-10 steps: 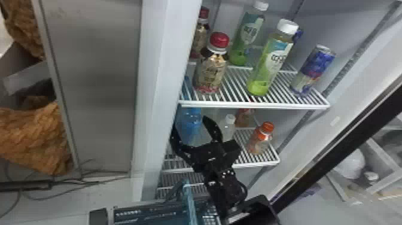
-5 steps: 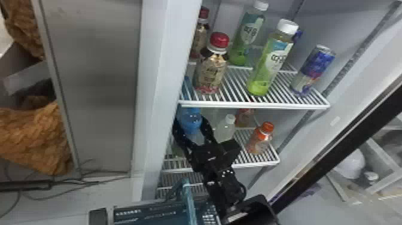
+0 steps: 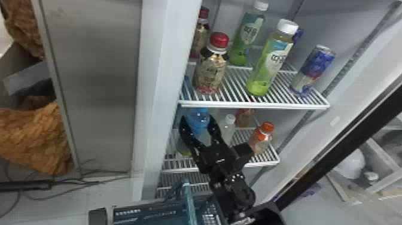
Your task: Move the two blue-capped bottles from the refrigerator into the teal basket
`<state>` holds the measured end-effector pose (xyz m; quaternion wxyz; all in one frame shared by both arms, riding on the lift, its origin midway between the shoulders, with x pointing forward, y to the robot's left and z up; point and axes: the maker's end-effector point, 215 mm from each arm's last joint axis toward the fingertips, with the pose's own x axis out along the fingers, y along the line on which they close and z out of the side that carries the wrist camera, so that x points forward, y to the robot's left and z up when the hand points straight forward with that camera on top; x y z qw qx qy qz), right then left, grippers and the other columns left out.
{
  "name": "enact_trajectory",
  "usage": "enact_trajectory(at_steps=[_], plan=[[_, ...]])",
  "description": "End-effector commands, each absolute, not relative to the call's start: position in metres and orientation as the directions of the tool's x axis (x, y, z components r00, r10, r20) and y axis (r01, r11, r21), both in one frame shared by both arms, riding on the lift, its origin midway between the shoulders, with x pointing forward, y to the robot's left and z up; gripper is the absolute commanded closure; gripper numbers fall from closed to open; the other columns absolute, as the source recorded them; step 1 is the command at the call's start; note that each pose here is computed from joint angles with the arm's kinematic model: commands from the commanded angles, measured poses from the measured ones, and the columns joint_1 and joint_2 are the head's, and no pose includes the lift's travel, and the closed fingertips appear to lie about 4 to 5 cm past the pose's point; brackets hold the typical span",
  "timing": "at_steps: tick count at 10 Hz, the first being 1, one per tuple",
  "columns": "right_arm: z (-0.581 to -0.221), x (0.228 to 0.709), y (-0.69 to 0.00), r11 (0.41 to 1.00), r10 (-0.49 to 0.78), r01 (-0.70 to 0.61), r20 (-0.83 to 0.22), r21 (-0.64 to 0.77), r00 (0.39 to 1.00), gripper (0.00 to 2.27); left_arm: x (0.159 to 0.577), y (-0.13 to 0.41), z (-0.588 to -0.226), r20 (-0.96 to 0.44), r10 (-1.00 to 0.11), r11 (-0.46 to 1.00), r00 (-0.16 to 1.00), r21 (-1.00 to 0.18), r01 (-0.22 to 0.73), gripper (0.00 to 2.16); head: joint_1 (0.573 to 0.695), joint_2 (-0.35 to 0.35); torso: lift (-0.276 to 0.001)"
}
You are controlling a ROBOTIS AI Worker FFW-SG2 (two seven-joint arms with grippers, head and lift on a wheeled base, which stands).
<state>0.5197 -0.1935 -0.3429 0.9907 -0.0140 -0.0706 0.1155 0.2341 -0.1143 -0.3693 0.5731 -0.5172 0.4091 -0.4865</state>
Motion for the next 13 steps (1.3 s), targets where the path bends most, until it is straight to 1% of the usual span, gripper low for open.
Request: enact_trajectory(at_steps=[1, 4, 5, 9, 13], plan=[[-0.327, 0.508, -0.193, 0.971, 0.241, -0.238, 0.163, -0.04, 0.957, 0.59, 0.234, -0.115, -0.369, 0.036, -0.981, -0.011, 0.193, -0.991, 0.132, 1.11, 0.695, -0.35, -0.156], [-0.324, 0.475, -0.191, 0.961, 0.278, -0.277, 0.153, -0.03, 0.948, 0.59, 0.234, -0.114, -0.369, 0.036, -0.98, -0.01, 0.194, -0.991, 0.132, 1.11, 0.695, -0.35, -0.156], [-0.324, 0.465, -0.19, 0.957, 0.289, -0.287, 0.13, -0.028, 0.949, 0.59, 0.234, -0.113, -0.37, 0.034, -0.981, -0.009, 0.193, -0.991, 0.132, 1.11, 0.695, -0.35, -0.156], [-0.31, 0.43, -0.188, 0.949, 0.316, -0.315, 0.117, -0.028, 0.941, 0.59, 0.233, -0.113, -0.37, 0.034, -0.981, -0.009, 0.193, -0.992, 0.13, 1.11, 0.695, -0.35, -0.156], [-0.31, 0.396, -0.196, 0.945, 0.327, -0.325, 0.05, -0.034, 0.944, 0.59, 0.233, -0.112, -0.371, 0.032, -0.98, -0.007, 0.194, -0.992, 0.13, 1.11, 0.695, -0.35, -0.156]])
